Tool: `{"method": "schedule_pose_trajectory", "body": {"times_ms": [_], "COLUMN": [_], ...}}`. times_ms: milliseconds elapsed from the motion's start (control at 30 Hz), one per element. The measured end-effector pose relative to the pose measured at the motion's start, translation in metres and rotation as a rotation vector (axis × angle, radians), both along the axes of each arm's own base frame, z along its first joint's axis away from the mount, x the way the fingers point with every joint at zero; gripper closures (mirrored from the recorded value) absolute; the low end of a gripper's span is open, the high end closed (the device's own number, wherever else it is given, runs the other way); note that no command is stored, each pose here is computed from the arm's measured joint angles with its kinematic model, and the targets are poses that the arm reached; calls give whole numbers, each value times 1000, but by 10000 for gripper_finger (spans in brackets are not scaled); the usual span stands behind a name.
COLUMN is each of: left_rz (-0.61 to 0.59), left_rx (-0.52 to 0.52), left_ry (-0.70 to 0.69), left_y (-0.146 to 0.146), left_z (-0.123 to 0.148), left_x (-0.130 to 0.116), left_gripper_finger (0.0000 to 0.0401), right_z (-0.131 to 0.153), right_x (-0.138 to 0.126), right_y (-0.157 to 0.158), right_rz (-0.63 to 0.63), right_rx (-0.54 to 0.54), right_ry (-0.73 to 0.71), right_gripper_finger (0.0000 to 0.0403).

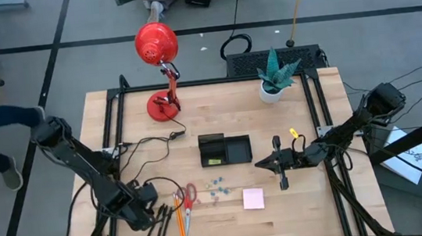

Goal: Pick and place office supplies into organizer
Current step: Put the black pen into the desk organizer

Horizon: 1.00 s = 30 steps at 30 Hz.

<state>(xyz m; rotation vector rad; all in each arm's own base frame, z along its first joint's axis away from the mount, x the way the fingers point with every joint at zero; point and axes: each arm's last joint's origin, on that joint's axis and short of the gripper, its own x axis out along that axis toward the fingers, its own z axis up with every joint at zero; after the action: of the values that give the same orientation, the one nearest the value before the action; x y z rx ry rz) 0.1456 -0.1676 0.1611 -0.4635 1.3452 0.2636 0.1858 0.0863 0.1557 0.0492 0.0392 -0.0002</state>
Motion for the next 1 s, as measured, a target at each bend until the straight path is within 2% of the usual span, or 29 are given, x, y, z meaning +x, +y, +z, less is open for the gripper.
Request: {"method": "schedule_pose_trajectory", "body": {"times_ms": [100,300,567,733,1000], "left_rz": [-8,-13,-37,-69,-118], "left_rx": [24,82,96,102,107], "left_ry": [55,134,143,144,148], "left_y": [-1,-4,-4,-2,1], "left_z": [-11,-28,-30,-30,-31], "left_x": [0,1,1,3,6], "left_gripper_finger": [127,132,158,201,300], "right_z": [0,0,0,0,0], "right_x": [0,0,0,0,0], "right_y": [0,0,0,0,0], "right_rz": [0,0,-1,0,-1], "right_rx": [0,4,4,5,5], "right_ry": [0,0,0,0,0], "right_gripper_finger": [399,399,399,399,399]}}
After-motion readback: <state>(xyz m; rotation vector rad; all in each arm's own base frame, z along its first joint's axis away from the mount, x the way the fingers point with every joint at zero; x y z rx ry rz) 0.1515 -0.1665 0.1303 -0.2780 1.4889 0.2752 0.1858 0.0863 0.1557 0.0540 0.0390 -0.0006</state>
